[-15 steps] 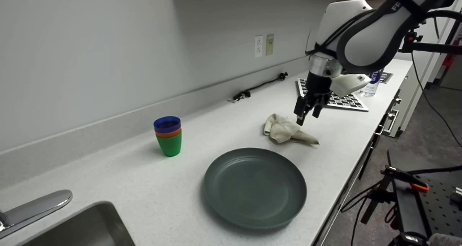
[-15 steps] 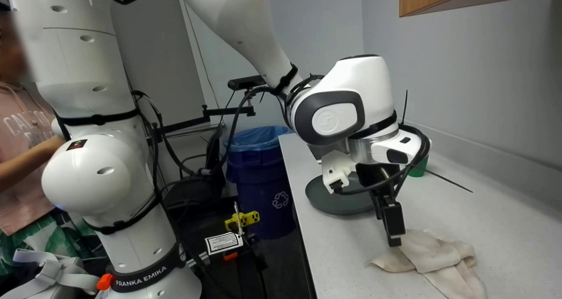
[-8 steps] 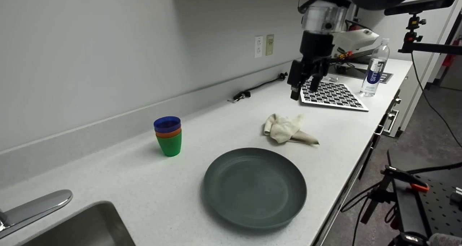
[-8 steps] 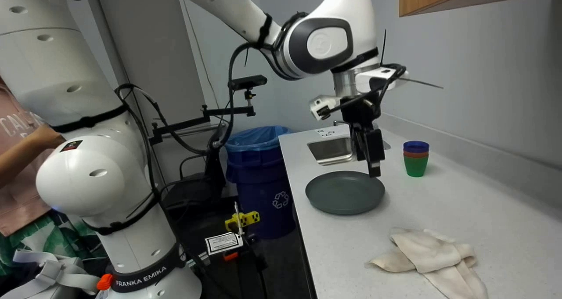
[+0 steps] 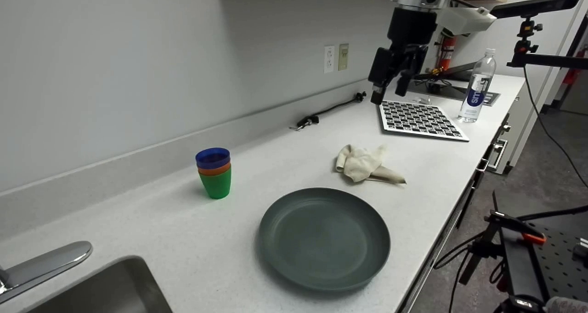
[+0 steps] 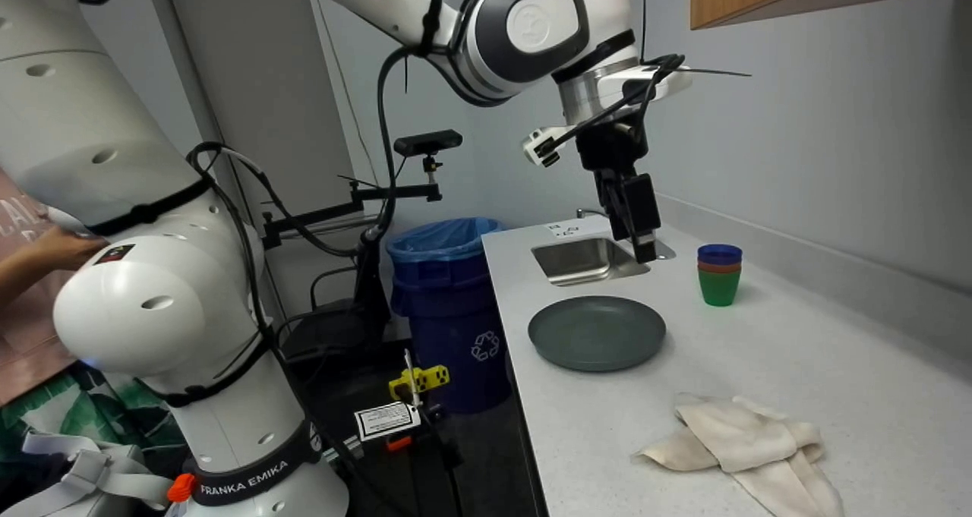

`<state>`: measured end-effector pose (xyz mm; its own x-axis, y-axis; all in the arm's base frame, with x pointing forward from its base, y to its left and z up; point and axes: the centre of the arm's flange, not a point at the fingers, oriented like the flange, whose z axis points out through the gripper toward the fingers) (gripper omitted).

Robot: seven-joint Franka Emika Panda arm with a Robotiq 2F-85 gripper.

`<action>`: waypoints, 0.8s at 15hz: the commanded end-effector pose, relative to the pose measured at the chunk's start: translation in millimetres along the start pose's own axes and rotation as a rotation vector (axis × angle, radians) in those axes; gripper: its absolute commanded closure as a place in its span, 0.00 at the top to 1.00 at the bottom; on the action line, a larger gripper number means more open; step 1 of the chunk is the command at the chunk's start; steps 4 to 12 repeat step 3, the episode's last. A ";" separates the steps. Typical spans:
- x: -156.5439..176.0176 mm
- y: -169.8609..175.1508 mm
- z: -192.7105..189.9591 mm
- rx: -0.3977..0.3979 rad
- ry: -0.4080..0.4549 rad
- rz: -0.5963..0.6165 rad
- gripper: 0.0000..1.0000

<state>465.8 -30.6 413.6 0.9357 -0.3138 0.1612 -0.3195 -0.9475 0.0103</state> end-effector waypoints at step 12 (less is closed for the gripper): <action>-0.2 0.3 0.5 0.000 -0.001 0.000 1.00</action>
